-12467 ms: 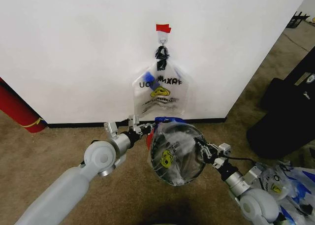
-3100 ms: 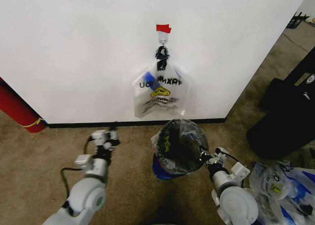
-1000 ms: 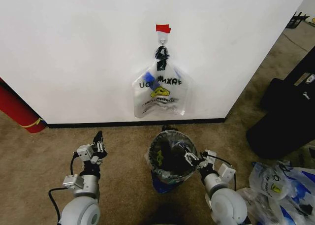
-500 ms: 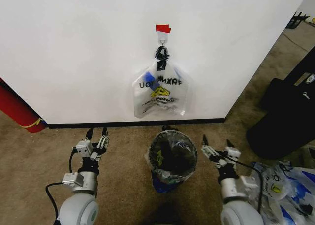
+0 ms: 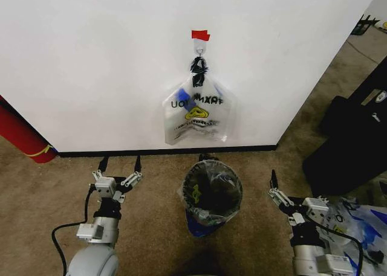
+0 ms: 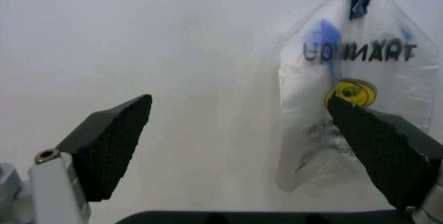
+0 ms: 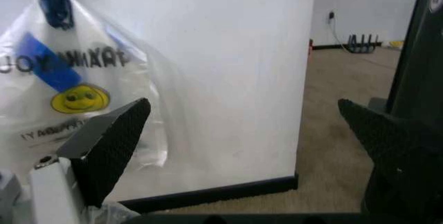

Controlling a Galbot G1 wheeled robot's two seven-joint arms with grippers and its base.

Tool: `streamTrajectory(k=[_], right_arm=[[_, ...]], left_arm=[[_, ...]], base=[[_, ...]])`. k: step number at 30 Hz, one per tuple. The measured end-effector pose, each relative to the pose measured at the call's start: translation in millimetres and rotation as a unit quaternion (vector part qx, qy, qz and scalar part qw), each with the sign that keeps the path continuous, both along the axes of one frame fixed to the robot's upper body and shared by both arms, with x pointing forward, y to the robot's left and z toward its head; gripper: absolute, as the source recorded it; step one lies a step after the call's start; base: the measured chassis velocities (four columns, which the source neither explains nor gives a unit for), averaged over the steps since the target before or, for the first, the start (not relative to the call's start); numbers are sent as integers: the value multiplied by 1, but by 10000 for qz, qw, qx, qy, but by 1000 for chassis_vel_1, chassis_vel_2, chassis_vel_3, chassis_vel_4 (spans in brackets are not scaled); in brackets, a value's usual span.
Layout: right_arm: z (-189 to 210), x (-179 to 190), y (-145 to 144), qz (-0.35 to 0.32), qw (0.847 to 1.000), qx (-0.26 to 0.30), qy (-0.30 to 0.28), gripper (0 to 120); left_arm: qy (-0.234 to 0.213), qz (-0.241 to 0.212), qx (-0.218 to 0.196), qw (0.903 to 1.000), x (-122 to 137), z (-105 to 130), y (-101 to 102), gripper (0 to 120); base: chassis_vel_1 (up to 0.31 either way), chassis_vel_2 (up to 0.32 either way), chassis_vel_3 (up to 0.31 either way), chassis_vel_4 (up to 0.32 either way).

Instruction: Pick up the garbage bag from the wall and place it over the trash bin.

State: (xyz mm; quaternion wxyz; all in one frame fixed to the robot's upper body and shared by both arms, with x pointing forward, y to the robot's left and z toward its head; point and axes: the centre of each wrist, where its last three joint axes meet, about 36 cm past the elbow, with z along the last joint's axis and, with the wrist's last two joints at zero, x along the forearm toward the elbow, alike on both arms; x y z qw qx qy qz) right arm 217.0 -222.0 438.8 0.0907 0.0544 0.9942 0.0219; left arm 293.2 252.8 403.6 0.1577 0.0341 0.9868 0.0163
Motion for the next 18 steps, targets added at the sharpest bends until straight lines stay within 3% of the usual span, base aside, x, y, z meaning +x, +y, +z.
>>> streamTrajectory(k=[11, 18], right_arm=[[11, -11, -7, 53, 9998, -187, -77, 100], [2, -18, -3, -49, 9996, -269, -108, 100]], left_arm=[[67, 16, -96, 9999, -3, 0, 5, 100], [117, -170, -236, 9995, 7, 1, -4, 100]], base=[[0, 0, 0, 0], [0, 0, 0, 0]])
